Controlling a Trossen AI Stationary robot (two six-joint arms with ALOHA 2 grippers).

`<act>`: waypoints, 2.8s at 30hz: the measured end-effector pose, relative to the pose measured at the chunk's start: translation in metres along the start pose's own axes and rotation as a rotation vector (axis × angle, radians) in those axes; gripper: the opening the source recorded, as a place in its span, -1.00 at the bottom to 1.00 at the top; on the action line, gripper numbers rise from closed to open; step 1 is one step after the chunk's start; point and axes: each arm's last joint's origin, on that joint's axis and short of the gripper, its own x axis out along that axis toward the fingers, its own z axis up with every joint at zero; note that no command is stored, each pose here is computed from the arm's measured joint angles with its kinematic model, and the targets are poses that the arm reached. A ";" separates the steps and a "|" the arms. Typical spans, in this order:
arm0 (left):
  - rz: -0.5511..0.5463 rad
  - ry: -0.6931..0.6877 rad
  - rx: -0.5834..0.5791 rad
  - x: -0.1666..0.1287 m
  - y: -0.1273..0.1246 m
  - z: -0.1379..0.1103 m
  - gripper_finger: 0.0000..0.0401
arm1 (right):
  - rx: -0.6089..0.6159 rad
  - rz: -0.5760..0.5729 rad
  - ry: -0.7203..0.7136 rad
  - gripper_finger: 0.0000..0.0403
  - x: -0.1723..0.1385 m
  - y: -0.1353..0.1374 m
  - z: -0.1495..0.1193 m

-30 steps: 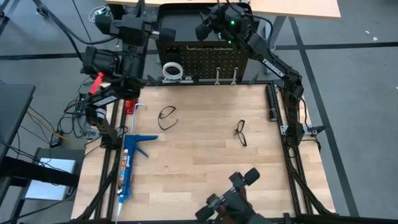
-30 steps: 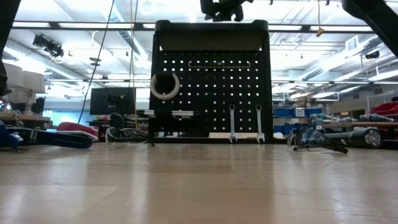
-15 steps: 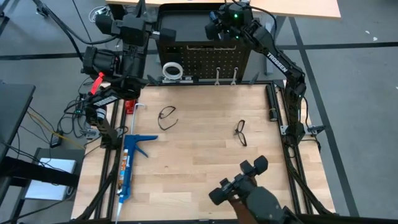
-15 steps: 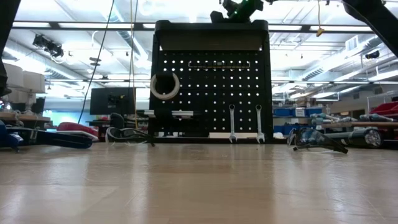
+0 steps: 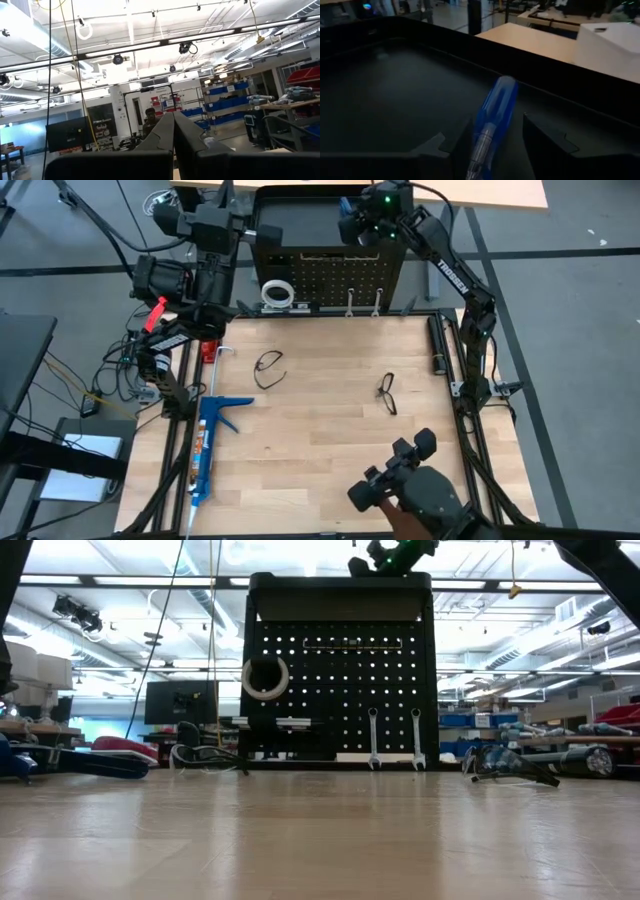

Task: Hang tools onto peg board
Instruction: Remove the blue screwdriver from the black pegboard

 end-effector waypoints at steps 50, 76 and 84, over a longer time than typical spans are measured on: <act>-0.004 -0.003 0.002 -0.001 -0.001 0.000 -0.97 | -0.054 0.223 0.026 -0.44 -0.043 -0.013 0.011; 0.038 -0.005 -0.003 0.029 -0.005 -0.016 -0.97 | -0.338 0.875 0.310 -0.43 -0.205 0.086 -0.020; 0.037 -0.010 -0.039 0.028 -0.005 -0.016 -0.97 | -0.326 0.884 0.465 -0.43 -0.156 0.133 -0.089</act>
